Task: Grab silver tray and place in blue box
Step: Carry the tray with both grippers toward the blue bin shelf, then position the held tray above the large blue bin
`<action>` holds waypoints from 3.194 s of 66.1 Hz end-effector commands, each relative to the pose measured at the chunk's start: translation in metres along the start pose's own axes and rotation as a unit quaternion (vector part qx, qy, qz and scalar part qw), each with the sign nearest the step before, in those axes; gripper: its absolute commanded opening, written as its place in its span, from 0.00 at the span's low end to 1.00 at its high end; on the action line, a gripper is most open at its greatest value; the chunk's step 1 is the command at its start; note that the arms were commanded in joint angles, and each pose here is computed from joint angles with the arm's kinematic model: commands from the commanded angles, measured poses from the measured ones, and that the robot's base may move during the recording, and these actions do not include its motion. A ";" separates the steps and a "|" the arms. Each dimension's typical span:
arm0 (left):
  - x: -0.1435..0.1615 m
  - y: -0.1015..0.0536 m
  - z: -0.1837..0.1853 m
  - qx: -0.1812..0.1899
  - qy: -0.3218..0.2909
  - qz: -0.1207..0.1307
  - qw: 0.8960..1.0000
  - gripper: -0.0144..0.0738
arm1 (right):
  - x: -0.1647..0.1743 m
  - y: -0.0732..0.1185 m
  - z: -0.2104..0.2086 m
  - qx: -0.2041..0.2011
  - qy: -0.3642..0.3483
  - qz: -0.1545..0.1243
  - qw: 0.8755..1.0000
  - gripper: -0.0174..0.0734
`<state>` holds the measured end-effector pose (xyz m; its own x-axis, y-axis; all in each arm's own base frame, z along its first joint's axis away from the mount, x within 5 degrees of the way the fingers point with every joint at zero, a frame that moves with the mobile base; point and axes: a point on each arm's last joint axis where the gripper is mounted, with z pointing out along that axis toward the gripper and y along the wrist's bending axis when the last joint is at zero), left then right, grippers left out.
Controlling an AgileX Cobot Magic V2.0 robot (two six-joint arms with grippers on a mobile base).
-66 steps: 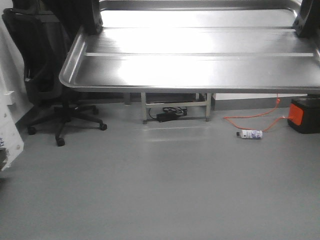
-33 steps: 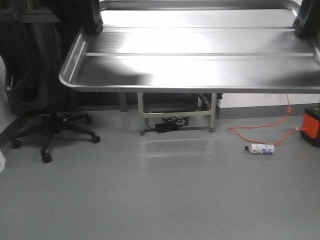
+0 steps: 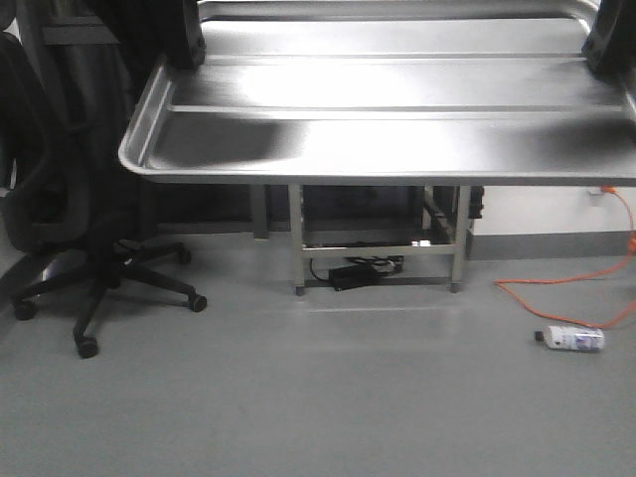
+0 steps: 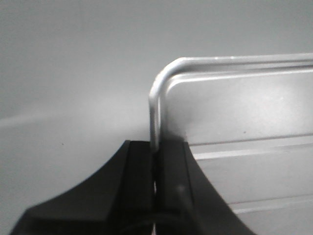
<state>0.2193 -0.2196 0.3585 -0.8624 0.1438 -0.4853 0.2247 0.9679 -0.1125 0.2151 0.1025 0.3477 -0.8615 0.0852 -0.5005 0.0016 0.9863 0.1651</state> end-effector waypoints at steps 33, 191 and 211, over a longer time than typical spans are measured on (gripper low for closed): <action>-0.005 0.009 -0.020 -0.020 -0.032 0.012 0.999 0.04 | -0.010 -0.007 -0.017 0.019 -0.050 -0.018 0.998 0.26; -0.005 0.009 -0.020 -0.020 -0.032 0.012 0.999 0.04 | -0.010 -0.007 -0.017 0.019 -0.050 -0.018 0.998 0.26; -0.005 0.009 -0.020 -0.020 -0.032 0.012 0.999 0.04 | -0.010 -0.007 -0.017 0.019 -0.050 -0.018 0.998 0.26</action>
<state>0.2197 -0.2202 0.3581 -0.8616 0.1438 -0.4867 0.2257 0.9675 -0.1136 0.2151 0.1022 0.3477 -0.8612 0.0830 -0.5015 0.0018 0.9871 0.1602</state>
